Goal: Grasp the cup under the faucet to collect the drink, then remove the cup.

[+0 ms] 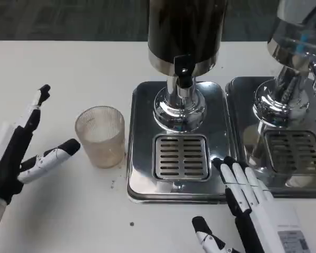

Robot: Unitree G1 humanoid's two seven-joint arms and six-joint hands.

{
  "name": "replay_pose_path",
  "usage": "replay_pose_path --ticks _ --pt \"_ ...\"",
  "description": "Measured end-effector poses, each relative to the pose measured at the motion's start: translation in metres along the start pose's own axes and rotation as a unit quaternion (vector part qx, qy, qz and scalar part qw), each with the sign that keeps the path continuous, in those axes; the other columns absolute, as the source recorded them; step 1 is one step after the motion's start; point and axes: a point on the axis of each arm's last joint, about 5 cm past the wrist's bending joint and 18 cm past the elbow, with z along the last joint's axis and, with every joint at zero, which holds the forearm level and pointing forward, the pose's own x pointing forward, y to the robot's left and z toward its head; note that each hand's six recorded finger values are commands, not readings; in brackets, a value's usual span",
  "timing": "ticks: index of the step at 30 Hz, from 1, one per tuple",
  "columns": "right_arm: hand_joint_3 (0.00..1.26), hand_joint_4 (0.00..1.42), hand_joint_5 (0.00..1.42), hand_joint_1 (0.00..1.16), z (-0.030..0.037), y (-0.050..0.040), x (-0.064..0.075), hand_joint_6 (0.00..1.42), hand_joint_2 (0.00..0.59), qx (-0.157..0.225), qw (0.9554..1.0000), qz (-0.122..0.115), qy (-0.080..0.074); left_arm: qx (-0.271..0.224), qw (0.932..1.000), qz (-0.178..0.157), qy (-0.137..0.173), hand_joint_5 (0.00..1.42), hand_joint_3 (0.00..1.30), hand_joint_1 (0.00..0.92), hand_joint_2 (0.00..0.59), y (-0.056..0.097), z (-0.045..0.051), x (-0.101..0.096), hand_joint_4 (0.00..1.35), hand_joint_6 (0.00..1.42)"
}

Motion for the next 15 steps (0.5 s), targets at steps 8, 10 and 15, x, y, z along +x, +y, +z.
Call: replay_pose_path --ticks 8,10,15 --pt "0.06 0.0 0.0 0.18 0.0008 0.0009 0.0025 0.11 0.389 0.004 1.0 0.0 -0.005 0.005 0.9999 -0.009 0.01 0.04 0.0 0.106 0.0 -0.0027 -0.0007 0.0035 0.0 0.07" --pt "0.06 0.0 0.0 0.18 0.0013 0.001 0.0035 0.11 0.39 0.005 1.0 -0.001 -0.007 0.007 0.9998 -0.013 0.015 0.04 0.0 0.107 0.0 -0.0033 -0.0011 0.004 0.0 0.07" --pt "0.07 0.0 0.0 0.2 0.0006 0.0018 0.0044 0.11 0.384 0.011 0.9999 -0.003 -0.006 0.011 0.9994 -0.023 0.025 0.04 0.0 0.109 0.0 -0.0046 -0.0026 0.0031 0.0 0.07"
